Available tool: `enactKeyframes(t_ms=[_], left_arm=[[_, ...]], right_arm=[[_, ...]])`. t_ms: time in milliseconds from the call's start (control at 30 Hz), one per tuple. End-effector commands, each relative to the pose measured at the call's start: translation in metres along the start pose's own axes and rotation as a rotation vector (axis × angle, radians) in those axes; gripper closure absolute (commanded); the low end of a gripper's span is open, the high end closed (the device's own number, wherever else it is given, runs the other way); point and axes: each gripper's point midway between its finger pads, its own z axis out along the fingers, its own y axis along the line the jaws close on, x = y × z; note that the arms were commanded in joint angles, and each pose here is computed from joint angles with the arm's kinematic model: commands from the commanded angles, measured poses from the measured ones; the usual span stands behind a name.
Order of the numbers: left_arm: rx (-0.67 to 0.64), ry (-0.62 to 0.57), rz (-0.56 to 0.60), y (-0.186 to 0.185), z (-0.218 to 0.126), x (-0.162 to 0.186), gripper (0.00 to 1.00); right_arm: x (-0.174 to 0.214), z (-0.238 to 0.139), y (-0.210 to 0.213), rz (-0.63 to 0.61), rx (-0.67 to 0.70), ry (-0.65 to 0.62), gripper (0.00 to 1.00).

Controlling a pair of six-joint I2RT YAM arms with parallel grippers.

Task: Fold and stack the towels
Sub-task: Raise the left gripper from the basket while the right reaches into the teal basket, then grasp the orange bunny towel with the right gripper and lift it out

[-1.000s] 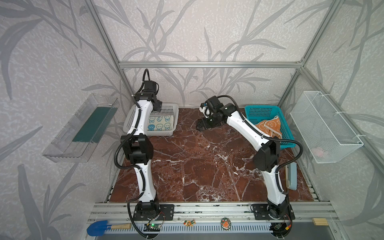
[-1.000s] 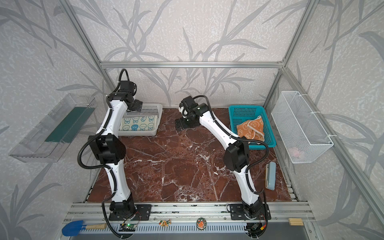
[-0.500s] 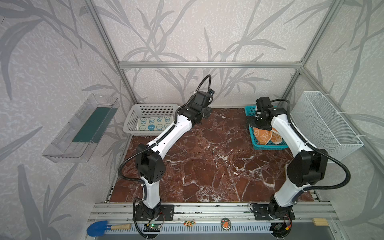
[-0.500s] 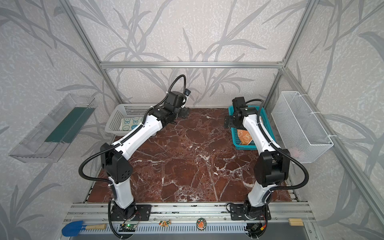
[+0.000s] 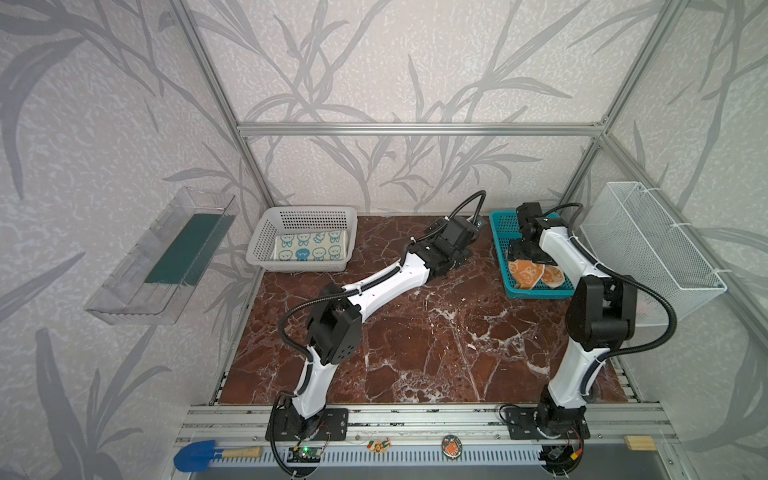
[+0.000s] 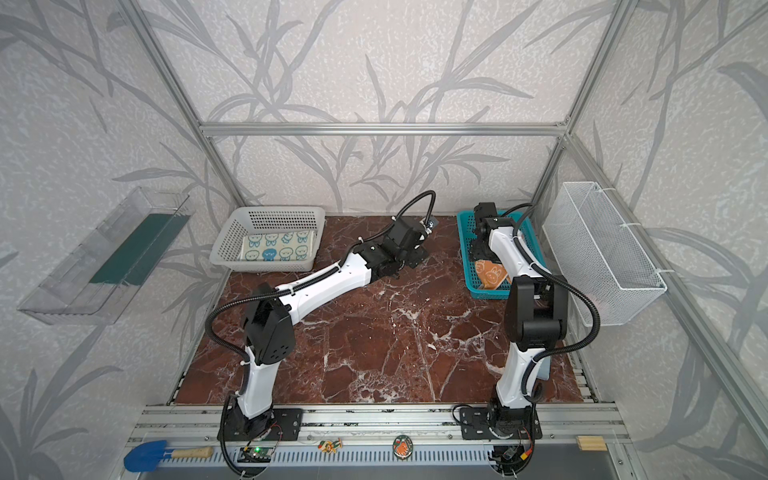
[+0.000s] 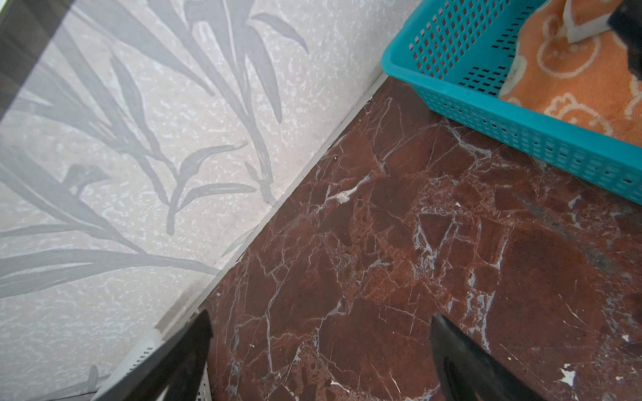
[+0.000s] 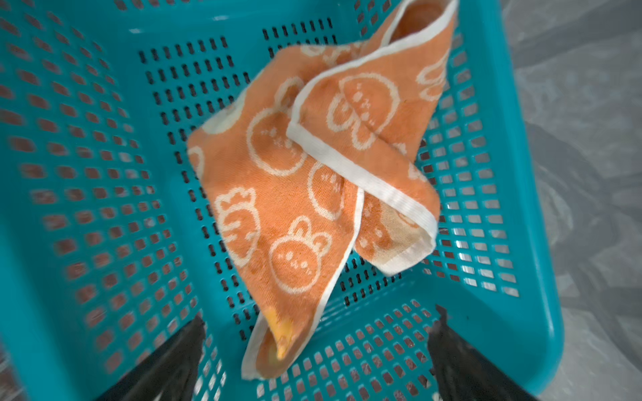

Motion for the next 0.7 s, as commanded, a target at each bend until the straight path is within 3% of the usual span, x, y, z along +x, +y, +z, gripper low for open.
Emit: enactKeyframes(t_ms=[0, 433, 567, 667], left_arm=[[-0.011, -0.052, 0.013, 0.003, -0.004, -0.016, 0.01], [0.023, -0.024, 0.055, -0.032, 0.009, -0.013, 0.01], [0.057, -0.001, 0.029, -0.039, 0.007, -0.006, 0.01], [0.066, 0.013, 0.031, -0.042, 0.007, 0.000, 0.01]], right_arm=[[-0.005, 0.015, -0.008, 0.006, 0.046, 0.015, 0.01], [0.026, 0.075, 0.019, -0.041, -0.049, 0.245, 0.01], [0.036, 0.085, 0.028, -0.055, -0.087, 0.306, 0.13], [0.041, 0.089, 0.032, -0.061, -0.111, 0.324, 0.29]])
